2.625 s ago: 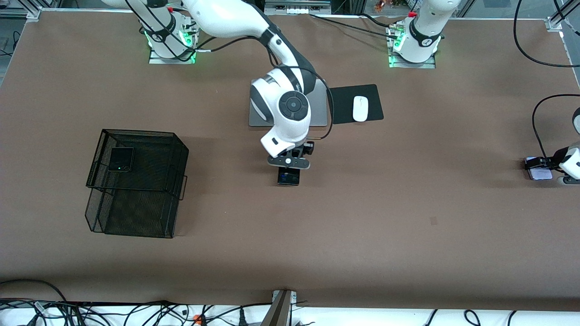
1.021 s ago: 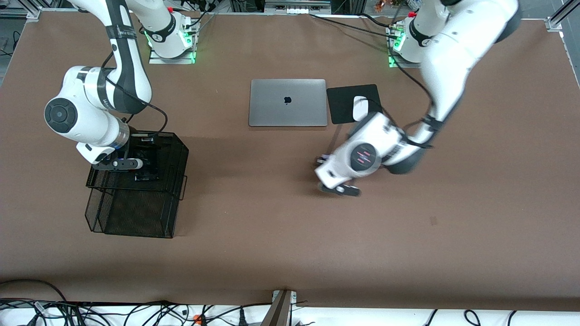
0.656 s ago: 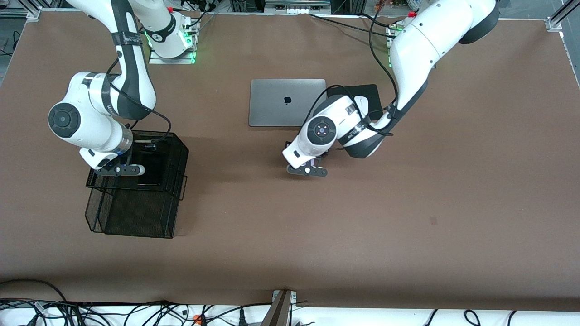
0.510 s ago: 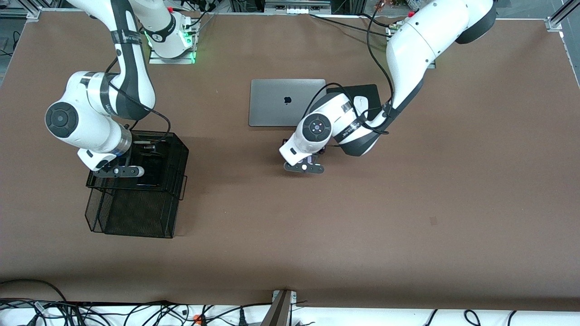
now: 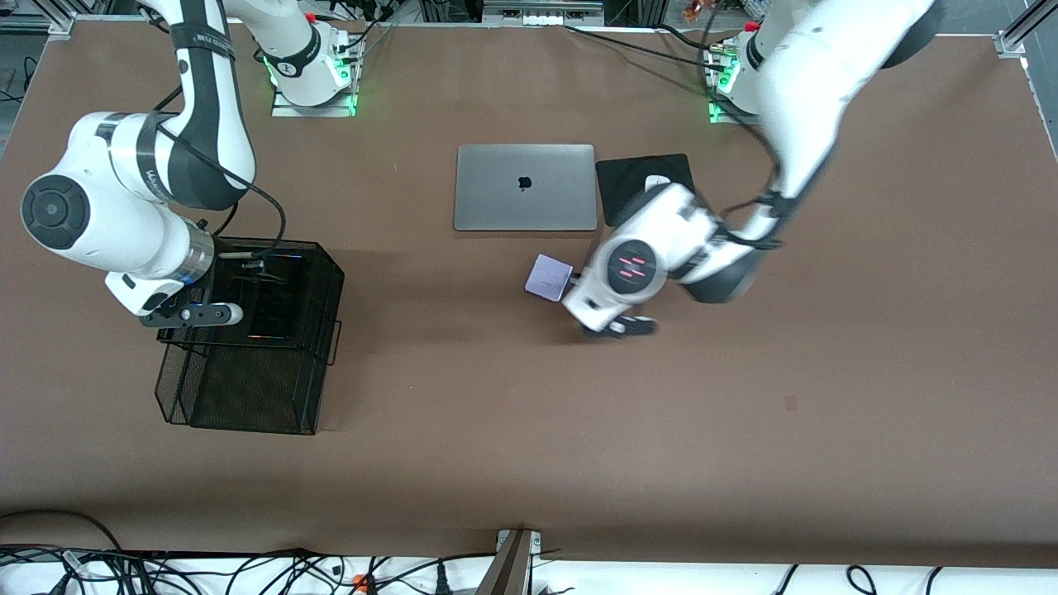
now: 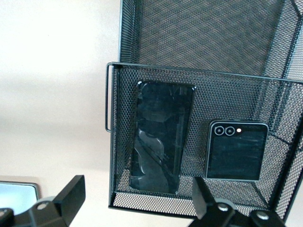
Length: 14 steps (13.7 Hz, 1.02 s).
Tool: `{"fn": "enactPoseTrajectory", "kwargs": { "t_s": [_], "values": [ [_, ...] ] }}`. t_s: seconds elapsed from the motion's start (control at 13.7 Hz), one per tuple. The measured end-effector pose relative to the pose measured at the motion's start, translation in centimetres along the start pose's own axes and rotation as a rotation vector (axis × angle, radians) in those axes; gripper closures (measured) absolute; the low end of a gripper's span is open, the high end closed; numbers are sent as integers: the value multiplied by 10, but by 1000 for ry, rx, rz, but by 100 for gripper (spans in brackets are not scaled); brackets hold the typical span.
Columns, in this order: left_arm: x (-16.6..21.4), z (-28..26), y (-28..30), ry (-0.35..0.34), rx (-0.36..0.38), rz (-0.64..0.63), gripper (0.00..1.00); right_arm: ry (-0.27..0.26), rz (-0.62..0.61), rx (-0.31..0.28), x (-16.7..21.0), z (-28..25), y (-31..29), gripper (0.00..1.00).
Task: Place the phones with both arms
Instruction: 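Release the black phone into the basket while the left gripper sets down the white phone, then grasp the white phone with the right gripper while the left gripper withdraws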
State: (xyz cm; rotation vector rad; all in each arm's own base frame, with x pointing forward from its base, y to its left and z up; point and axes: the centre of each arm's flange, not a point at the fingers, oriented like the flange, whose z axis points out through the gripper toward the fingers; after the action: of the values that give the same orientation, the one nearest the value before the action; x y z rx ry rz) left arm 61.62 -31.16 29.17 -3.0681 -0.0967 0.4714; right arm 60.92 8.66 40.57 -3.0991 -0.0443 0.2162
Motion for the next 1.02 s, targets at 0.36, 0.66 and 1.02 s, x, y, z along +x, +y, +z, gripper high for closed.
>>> {"fn": "enactPoseTrajectory", "kwargs": {
  "t_s": [0.36,0.66,1.02],
  "values": [
    [40,-70,-192,-20,-13,126,0,-9,228,-10,-5,24,-138,0],
    [3,-153,-243,45,34,157,0,29,485,-11,-19,88,-293,0],
    [-50,-234,-263,168,88,135,0,111,753,83,-43,173,-395,0]
  ]
}}
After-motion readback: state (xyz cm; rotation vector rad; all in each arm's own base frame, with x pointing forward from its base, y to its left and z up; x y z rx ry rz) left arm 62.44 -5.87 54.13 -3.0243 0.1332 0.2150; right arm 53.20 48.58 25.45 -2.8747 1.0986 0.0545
